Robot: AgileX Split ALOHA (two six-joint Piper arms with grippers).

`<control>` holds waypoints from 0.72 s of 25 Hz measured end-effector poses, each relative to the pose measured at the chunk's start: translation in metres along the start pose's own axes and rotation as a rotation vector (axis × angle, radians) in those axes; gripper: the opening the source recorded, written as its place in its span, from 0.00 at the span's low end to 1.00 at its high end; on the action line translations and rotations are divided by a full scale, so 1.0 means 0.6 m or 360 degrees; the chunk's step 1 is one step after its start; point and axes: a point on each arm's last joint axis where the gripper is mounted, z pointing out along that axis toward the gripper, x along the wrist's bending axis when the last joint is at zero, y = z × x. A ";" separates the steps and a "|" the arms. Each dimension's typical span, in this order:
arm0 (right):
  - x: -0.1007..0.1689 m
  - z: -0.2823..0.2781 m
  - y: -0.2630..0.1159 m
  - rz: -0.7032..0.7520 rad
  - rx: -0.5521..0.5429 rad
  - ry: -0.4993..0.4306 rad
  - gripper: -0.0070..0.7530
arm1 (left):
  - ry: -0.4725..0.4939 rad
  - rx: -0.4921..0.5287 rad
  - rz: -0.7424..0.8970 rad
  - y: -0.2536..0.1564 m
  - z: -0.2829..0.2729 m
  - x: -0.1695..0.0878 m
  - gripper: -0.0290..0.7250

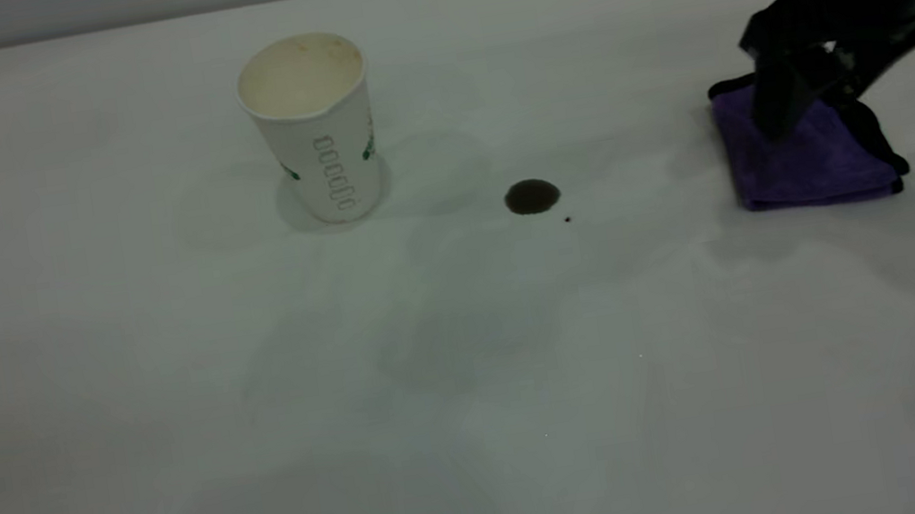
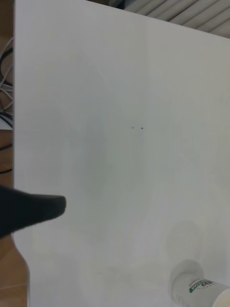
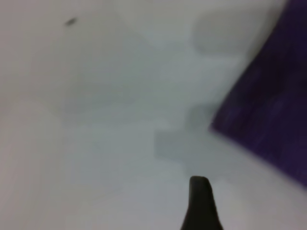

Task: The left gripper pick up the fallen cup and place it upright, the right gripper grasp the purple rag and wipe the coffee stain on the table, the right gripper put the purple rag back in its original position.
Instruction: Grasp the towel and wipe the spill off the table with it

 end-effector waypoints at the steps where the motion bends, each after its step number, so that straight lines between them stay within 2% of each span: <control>1: -0.006 0.014 0.008 -0.0020 0.0024 -0.0024 0.80 | 0.0000 0.0000 0.0000 0.000 0.000 0.000 0.77; 8: -0.040 0.084 0.045 -0.0055 0.0196 -0.0167 0.79 | 0.0000 0.0000 0.0000 0.000 0.000 0.000 0.77; 18: -0.048 0.128 0.061 -0.0017 0.0224 -0.0151 0.77 | 0.0000 0.0000 0.0000 0.000 0.000 0.000 0.77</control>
